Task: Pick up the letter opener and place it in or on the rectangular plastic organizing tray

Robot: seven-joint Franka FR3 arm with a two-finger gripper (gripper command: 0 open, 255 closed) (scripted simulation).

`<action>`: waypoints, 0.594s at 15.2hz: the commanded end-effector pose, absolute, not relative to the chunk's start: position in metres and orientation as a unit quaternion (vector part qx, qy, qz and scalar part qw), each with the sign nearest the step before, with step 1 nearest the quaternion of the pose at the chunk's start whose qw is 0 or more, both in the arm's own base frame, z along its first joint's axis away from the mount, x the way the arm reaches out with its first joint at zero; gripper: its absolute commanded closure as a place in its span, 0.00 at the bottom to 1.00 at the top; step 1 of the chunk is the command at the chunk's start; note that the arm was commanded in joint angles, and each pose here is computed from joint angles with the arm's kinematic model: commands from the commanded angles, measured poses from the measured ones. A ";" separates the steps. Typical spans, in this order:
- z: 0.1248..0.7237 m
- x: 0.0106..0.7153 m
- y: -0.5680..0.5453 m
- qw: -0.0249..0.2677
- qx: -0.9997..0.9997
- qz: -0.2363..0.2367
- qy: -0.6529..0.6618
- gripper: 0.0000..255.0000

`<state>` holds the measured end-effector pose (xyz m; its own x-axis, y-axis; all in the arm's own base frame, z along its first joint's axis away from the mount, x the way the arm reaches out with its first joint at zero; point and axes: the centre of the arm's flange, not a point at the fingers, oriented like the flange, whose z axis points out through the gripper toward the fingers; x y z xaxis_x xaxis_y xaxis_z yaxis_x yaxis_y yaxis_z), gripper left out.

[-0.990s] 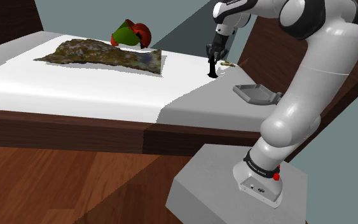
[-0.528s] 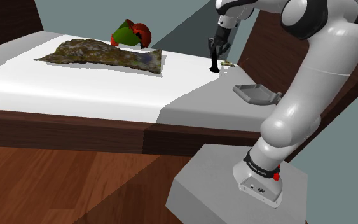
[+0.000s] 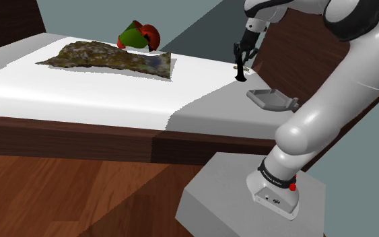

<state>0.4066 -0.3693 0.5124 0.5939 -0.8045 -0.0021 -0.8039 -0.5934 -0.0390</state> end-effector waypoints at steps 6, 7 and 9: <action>0.519 0.315 -0.383 0.018 -0.893 -0.008 0.450 1.00; 0.519 0.302 -0.385 0.018 -0.893 -0.008 0.450 1.00; 0.520 0.276 -0.388 0.018 -0.893 -0.008 0.450 1.00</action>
